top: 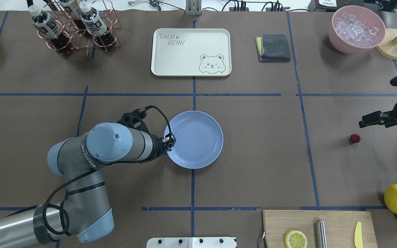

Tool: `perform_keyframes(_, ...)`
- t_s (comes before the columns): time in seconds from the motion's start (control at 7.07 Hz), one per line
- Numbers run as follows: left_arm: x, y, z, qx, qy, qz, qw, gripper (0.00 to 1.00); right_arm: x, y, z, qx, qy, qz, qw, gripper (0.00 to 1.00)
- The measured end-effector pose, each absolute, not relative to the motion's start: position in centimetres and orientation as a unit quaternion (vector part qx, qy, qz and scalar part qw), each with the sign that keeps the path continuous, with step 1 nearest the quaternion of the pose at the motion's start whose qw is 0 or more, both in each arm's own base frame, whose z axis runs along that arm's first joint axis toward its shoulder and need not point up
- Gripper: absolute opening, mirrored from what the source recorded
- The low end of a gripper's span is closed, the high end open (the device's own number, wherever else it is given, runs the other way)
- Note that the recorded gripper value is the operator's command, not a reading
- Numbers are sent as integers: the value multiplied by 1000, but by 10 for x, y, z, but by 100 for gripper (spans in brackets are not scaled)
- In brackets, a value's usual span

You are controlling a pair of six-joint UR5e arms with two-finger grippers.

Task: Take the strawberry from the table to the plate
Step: 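Release the plate with the left gripper while the right grasps the strawberry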

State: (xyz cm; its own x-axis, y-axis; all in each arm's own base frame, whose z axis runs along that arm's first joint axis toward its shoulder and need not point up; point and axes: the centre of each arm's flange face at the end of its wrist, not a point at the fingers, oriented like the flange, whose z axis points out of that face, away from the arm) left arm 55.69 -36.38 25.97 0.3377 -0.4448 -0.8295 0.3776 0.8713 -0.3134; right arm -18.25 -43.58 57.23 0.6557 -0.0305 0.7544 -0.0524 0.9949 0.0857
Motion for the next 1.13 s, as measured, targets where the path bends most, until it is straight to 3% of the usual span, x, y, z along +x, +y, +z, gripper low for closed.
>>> perform_keyframes(0.71,512,-384,241,-1,524,-242,817,100,-240,-424,574,59,-383,-22,922,100)
perform_keyframes(0.85,507,-385,239,2,522,-241,818,100,-246,-422,576,59,-378,-24,924,83)
perform_keyframes(1.13,502,-389,238,7,522,-242,818,100,-248,-421,579,54,-376,-25,925,36)
